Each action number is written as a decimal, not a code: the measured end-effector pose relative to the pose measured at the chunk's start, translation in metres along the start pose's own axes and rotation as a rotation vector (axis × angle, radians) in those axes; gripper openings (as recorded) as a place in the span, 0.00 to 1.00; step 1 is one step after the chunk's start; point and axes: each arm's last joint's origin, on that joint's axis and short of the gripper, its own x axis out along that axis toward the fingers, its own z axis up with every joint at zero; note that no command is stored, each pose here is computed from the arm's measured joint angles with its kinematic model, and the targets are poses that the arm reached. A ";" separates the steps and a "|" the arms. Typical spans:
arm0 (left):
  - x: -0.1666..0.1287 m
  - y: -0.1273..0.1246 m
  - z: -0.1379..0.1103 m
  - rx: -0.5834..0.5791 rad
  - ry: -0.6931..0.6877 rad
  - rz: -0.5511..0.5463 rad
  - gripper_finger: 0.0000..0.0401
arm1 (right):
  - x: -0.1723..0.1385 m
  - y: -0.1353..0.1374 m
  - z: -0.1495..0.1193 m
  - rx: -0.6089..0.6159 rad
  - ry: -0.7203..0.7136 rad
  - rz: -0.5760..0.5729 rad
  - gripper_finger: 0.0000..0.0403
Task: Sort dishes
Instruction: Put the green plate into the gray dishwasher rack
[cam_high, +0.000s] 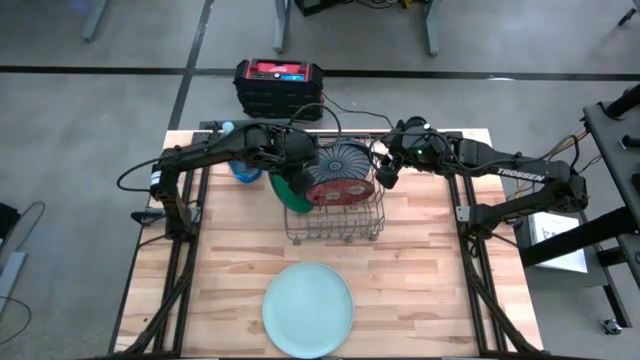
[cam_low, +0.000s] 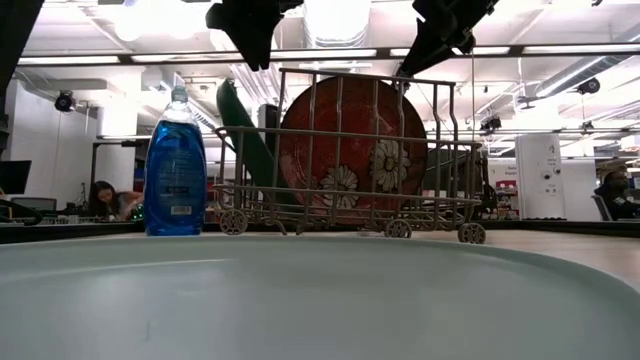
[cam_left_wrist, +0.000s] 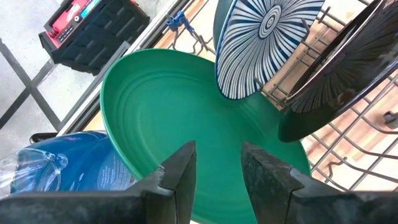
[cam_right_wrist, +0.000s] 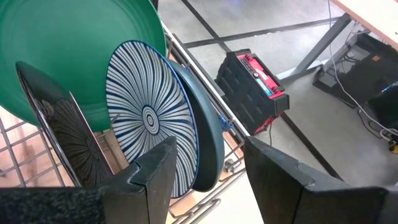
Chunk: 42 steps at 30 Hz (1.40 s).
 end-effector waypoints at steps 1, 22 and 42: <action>0.000 0.000 0.000 0.000 0.000 0.000 0.29 | 0.000 0.000 0.000 0.001 0.000 0.000 0.44; 0.000 -0.001 0.000 0.002 0.000 -0.001 0.29 | 0.000 0.000 0.000 0.004 0.000 0.000 0.44; -0.002 -0.003 -0.002 0.002 -0.002 -0.005 0.29 | 0.003 0.001 -0.005 0.001 0.015 0.000 0.44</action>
